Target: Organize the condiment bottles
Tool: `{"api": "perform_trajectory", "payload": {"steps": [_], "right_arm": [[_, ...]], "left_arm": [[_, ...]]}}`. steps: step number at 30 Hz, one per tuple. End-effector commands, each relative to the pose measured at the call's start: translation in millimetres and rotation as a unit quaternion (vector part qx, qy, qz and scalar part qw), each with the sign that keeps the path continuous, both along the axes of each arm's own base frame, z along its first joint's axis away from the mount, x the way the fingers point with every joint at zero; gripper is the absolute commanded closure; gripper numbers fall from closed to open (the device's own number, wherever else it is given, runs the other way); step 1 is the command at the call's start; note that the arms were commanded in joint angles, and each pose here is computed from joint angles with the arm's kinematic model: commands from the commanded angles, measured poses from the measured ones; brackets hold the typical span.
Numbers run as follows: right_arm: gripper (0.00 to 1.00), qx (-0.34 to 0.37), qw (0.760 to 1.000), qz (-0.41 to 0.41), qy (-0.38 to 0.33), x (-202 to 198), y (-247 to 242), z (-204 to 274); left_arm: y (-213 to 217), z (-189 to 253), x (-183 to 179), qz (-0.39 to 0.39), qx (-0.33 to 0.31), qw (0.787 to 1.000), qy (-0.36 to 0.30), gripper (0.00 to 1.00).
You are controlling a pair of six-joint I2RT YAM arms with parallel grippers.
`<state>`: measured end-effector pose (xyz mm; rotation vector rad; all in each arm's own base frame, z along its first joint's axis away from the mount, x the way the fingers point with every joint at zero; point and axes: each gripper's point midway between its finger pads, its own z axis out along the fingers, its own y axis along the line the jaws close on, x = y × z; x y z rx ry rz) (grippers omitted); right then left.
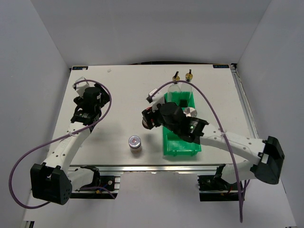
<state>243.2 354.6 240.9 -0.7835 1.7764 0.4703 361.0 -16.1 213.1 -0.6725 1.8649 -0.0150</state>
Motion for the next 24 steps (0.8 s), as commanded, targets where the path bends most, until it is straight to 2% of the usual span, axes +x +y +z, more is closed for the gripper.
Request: {"api": "perform_trajectory", "payload": {"steps": [1,2,7,12,24], "right_arm": [[1.00,0.076,0.995,-0.058,-0.004,-2.4,-31.2,48.8],[1.00,0.056,0.996,-0.068,0.013,-7.0,-42.6,37.4],[1.00,0.041,0.989,-0.129,0.053,-24.9,-98.3,17.6],[1.00,0.045,0.978,-0.191,0.071,-30.7,-137.3,0.0],[1.00,0.016,0.954,-0.284,0.094,-30.0,-185.1,-31.1]], "left_arm": [[-1.3,8.6,-3.6,-0.006,-0.008,1.000,-0.015,0.02],[-1.3,8.2,-3.5,-0.006,-0.009,1.000,-0.015,0.02],[-5.7,7.7,-1.1,-0.017,-0.013,1.000,-0.015,0.02],[-10.1,3.8,2.3,-0.027,-0.016,0.999,-0.009,0.02],[-14.8,5.9,3.0,-0.041,-0.019,0.999,-0.014,0.02]]}}
